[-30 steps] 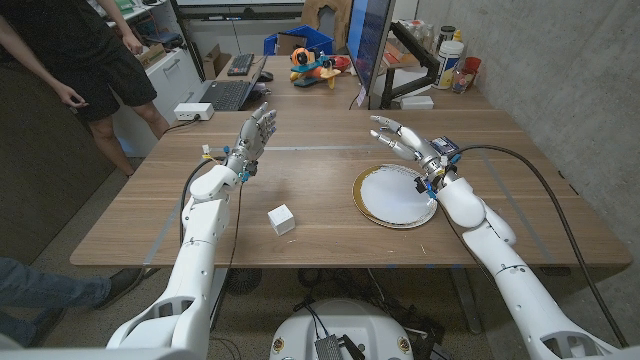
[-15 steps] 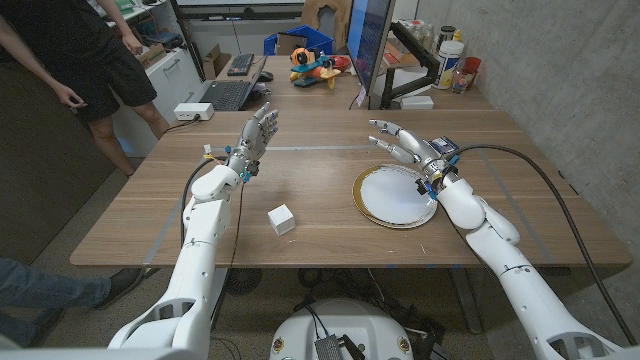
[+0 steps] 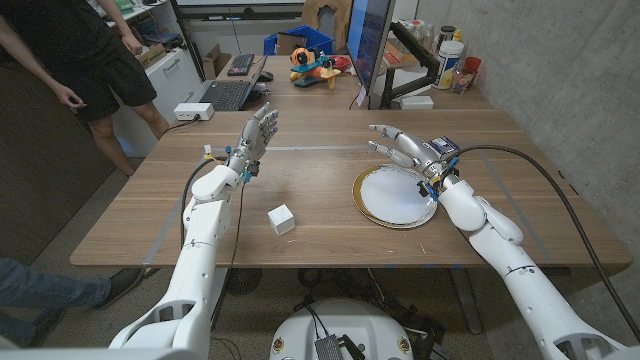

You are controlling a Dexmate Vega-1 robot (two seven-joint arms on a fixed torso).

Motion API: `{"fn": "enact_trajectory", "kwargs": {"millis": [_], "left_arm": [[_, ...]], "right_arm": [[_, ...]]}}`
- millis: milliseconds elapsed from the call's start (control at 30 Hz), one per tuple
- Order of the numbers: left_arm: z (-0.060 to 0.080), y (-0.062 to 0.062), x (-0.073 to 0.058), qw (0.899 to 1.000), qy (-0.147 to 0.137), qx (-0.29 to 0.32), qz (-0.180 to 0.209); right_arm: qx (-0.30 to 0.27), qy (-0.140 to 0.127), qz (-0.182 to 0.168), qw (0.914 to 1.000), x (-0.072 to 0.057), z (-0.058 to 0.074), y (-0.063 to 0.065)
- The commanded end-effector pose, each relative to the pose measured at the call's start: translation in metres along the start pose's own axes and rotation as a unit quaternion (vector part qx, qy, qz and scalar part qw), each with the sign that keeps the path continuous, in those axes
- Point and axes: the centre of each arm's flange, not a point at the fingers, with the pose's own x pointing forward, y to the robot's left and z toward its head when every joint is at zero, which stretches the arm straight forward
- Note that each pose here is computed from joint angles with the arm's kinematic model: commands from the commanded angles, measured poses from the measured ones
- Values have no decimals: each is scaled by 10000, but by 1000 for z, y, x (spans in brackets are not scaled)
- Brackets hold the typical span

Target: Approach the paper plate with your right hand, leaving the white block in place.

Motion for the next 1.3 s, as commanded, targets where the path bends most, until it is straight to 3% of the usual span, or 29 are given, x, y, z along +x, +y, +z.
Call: {"fn": "enact_trajectory", "kwargs": {"millis": [33,1300], "left_arm": [[-1,0,-2,10000,7,-7,23],[-2,0,4,10000,48,20,-26]], "right_arm": [[-295,26,164,9994,-2,-2,6],[-1094,155,514,9925,-8,-1,17]]}}
